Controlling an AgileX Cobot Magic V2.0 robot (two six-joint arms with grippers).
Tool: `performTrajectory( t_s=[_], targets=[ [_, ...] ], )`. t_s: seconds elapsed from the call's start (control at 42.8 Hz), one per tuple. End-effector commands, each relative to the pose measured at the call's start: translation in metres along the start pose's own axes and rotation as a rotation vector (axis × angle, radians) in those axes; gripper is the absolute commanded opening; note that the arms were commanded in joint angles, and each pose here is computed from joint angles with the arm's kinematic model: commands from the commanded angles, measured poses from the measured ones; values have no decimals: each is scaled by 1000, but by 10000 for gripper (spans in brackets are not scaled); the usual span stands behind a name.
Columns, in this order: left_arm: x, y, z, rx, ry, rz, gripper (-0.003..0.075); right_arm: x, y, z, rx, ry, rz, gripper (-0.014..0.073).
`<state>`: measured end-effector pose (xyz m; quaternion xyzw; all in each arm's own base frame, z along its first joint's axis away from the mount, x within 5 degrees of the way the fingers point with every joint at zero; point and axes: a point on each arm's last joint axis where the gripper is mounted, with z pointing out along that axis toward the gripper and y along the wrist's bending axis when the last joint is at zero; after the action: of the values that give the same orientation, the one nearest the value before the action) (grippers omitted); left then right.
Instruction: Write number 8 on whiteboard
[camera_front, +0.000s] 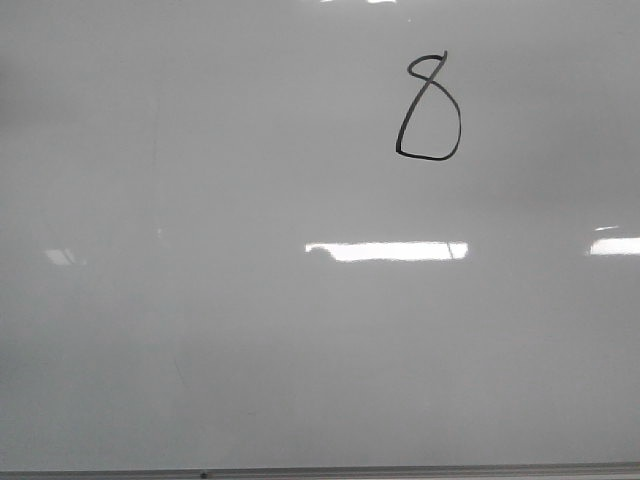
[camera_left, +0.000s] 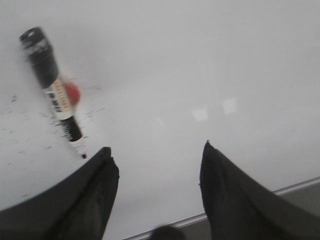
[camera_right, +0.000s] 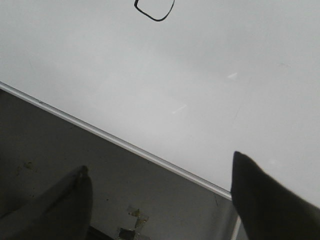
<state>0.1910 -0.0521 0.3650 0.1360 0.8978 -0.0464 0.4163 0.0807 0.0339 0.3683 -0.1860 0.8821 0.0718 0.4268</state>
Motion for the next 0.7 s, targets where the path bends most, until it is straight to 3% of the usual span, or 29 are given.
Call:
performTrajectory(
  t_s=[0.0,0.257,0.678],
  targets=[
    [-1,-14,-32,66,-140,45,365,-1,-3,-11,23,-94,-2,591],
    [28,-31,-61,189,-210,103,365,6,-5,-20,30,-129,-3,591],
    [31,-31,-60,190,-209,104,365,8,-5,-17,30,-116,-4,574]
  ],
)
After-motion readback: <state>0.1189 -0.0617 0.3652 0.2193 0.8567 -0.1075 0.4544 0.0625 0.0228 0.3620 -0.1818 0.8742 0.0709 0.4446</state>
